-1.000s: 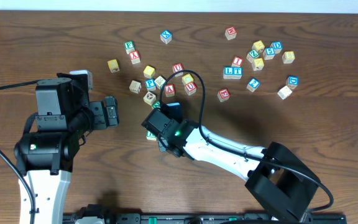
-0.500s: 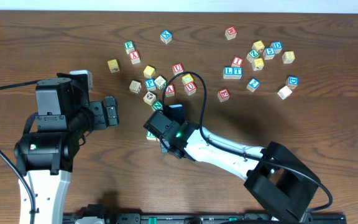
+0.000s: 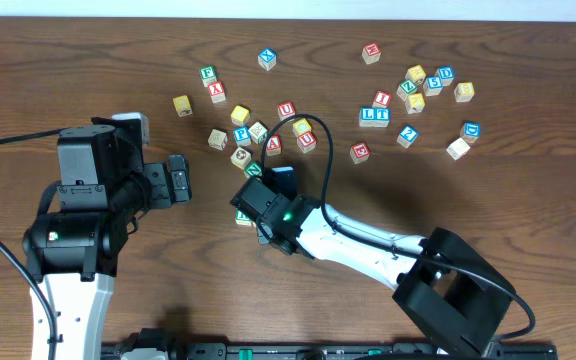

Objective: Spell out ROBOT
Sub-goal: 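Lower the B block to the right of the O block and adjust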

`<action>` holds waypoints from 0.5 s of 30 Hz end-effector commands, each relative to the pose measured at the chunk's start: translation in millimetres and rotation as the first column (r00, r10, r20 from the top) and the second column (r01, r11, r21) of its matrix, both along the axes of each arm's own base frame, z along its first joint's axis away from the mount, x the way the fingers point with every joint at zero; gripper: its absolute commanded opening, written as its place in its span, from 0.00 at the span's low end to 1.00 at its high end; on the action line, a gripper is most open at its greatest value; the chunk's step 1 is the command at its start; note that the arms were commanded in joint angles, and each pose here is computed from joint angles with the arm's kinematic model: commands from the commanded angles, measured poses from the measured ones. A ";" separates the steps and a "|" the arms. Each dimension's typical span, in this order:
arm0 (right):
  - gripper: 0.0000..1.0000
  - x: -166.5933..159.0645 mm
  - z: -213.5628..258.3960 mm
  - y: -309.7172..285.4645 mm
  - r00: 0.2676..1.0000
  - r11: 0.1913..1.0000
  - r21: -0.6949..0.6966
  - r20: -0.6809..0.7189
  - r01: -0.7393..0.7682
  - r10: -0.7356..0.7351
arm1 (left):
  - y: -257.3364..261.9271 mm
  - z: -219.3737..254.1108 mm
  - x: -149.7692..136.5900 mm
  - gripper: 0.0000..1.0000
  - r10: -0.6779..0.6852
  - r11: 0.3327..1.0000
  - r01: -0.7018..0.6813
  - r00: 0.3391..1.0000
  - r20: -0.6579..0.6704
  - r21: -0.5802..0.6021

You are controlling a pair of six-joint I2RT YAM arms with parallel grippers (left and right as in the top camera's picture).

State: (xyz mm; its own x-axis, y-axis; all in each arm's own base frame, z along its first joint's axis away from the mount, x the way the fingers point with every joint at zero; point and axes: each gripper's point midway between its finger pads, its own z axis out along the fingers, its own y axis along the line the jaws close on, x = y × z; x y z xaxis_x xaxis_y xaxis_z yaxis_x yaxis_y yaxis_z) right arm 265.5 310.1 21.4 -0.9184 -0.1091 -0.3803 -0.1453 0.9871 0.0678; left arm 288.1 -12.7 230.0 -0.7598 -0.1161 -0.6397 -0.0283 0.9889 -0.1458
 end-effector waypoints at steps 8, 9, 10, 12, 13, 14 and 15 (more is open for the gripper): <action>0.02 1.9 -1.9 -6.3 0.997 0.997 -0.004 0.018 0.080 -0.080 | -0.7 8.0 1.9 0.99 -0.008 1.000 0.008 1.000 0.019 -0.005; 0.02 1.8 -2.1 -6.5 0.997 0.997 -0.005 0.017 0.080 -0.080 | -0.7 8.0 1.9 0.99 -0.008 1.000 0.008 1.000 0.019 -0.005; 0.02 1.6 -2.2 -6.9 0.997 0.997 -0.007 0.016 0.080 -0.080 | -0.7 8.0 1.9 0.99 -0.008 1.000 0.008 1.000 0.019 -0.005; 0.02 1.2 -2.3 -7.2 0.997 0.997 -0.008 0.015 0.080 -0.079 | -0.7 8.0 1.9 0.99 -0.008 1.000 0.008 1.000 0.019 -0.005; 0.02 0.8 -2.5 -7.4 0.997 0.997 -0.010 0.014 0.079 -0.079 | -0.7 8.0 1.9 0.99 -0.008 1.000 0.008 1.000 0.019 -0.005; 0.02 0.2 -2.5 -7.1 0.997 0.997 -0.011 0.014 0.077 -0.077 | -0.7 8.0 1.9 0.99 -0.008 1.000 0.008 1.000 0.019 -0.005; 0.02 -0.1 -2.7 -7.1 0.997 0.997 -0.011 0.014 0.077 -0.077 | -0.7 8.0 1.9 0.99 -0.008 1.000 0.008 1.000 0.019 -0.005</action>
